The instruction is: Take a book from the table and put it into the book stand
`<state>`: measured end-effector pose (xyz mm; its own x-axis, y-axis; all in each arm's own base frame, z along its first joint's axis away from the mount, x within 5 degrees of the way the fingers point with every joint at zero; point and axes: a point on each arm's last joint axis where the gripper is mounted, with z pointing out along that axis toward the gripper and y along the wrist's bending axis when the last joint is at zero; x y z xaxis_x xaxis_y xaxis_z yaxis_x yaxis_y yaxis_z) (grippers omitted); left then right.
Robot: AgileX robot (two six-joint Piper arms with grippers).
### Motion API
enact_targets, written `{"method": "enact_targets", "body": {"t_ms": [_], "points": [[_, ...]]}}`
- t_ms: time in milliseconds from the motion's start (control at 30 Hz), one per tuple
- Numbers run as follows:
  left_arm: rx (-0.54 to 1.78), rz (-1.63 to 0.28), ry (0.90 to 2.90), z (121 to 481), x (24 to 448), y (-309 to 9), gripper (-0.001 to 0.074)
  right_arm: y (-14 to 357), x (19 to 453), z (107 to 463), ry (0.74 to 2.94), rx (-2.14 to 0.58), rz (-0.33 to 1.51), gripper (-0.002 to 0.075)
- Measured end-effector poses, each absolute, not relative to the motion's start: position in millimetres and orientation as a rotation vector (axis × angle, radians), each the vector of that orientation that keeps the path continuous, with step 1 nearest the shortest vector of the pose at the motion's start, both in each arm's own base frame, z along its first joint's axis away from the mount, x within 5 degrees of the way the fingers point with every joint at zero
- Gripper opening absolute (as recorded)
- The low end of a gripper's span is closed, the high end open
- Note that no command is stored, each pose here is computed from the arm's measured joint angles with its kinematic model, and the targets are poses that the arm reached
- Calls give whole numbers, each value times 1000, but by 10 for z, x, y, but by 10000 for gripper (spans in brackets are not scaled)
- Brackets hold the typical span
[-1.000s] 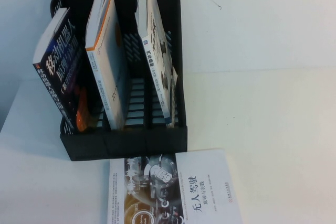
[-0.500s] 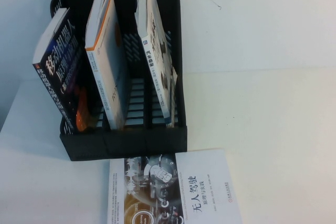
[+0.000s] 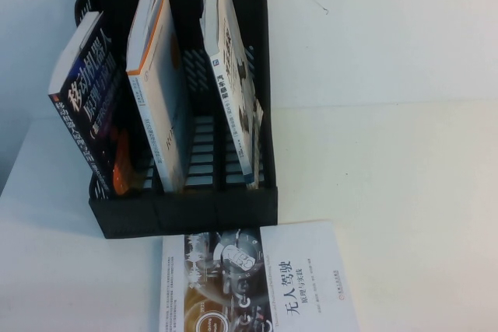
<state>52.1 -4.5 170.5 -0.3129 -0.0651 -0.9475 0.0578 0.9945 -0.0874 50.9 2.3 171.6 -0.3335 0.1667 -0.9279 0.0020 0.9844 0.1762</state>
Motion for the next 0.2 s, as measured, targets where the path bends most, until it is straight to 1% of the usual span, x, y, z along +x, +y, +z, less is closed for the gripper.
{"method": "enact_targets", "body": {"t_ms": [200], "points": [[-5,-122,1885,1705,521,-45,-3,24,509,1712,1907,123,169,8]]}}
